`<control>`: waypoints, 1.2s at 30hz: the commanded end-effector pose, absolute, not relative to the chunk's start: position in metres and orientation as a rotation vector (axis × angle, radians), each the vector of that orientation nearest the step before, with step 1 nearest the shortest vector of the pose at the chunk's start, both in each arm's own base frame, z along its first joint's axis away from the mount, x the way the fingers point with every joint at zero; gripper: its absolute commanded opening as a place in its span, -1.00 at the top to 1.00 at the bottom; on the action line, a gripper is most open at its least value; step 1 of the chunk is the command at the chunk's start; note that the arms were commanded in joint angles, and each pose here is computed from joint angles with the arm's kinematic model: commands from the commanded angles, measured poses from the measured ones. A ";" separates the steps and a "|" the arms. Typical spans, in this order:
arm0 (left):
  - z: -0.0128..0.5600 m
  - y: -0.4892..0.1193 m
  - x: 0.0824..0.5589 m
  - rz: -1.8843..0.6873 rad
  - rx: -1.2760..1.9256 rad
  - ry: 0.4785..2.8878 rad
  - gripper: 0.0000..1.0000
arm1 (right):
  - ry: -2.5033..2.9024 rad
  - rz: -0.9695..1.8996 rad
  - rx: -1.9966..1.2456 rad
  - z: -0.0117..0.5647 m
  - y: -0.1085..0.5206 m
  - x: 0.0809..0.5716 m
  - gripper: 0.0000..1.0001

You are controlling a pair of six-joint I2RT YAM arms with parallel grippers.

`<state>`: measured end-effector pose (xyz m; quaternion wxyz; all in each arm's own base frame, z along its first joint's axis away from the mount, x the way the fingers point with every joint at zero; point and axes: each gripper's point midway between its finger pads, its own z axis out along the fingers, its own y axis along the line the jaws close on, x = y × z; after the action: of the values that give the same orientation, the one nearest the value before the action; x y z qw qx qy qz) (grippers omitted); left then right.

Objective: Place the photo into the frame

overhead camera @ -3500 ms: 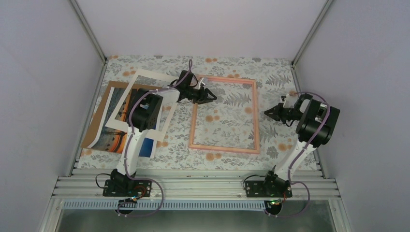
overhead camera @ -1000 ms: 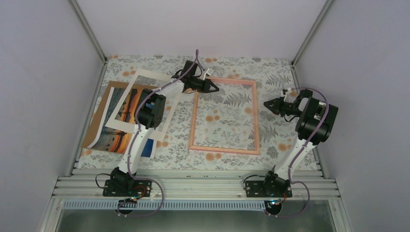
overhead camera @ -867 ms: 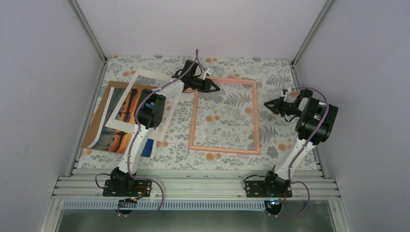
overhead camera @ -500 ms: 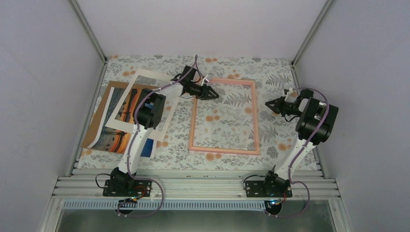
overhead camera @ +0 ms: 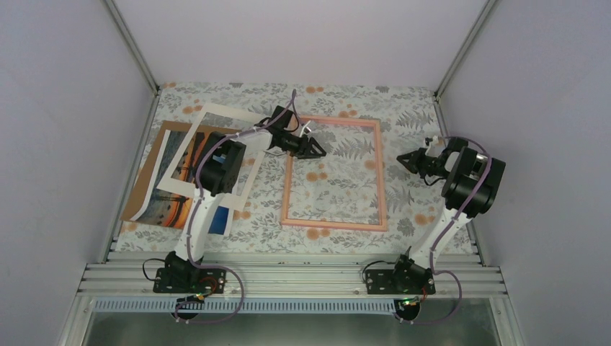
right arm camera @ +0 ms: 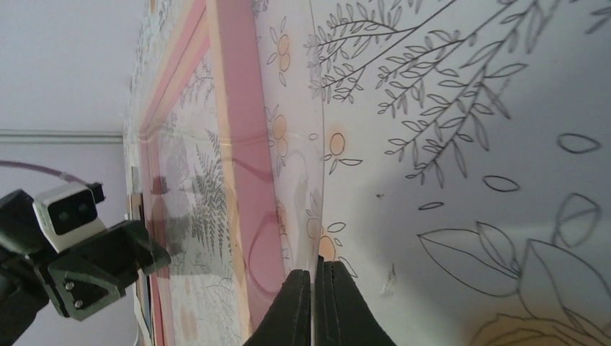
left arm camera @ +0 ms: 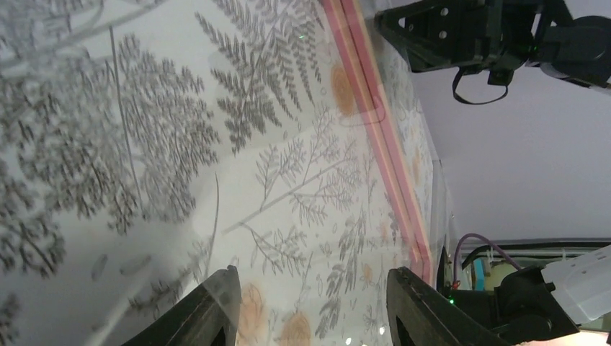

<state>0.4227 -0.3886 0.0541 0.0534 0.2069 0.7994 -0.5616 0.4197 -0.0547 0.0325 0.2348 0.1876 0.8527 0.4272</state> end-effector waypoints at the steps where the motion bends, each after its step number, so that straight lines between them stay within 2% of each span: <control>1: 0.078 -0.391 0.423 -1.633 0.623 2.357 -0.04 | 2.312 1.108 0.568 0.038 -0.070 0.420 0.92; 7: 0.074 -0.402 0.425 -1.646 0.594 2.347 0.05 | 2.295 1.161 0.561 0.039 -0.060 0.412 0.92; 13: 0.096 -0.416 0.436 -1.656 0.627 2.283 0.40 | 2.291 1.204 0.503 0.040 -0.051 0.405 0.92; 17: 0.109 -0.413 0.436 -1.612 0.656 2.307 0.76 | 2.299 1.198 0.453 0.047 -0.048 0.408 0.92; 19: 0.106 -0.406 0.432 -1.617 0.618 2.367 0.93 | 2.309 1.203 0.419 0.051 -0.041 0.407 0.78; 23: 0.103 -0.384 0.421 -1.641 0.491 2.455 0.95 | 2.321 1.204 0.338 0.062 -0.027 0.403 0.21; 27: 0.103 -0.369 0.419 -1.605 0.395 2.502 0.95 | 2.346 1.159 0.303 0.065 -0.024 0.401 -0.12; 29: 0.103 -0.365 0.420 -1.576 0.364 2.509 0.95 | 2.356 1.152 0.300 0.063 -0.024 0.400 -0.19; 36: 0.085 -0.364 0.428 -1.534 0.303 2.538 0.95 | 2.400 1.185 0.321 0.048 -0.017 0.392 -0.15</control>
<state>0.4215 -0.3635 0.0784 0.0654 0.1102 0.8457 -0.5180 0.3961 -0.0227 0.0531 0.2314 0.1269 0.8640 0.4287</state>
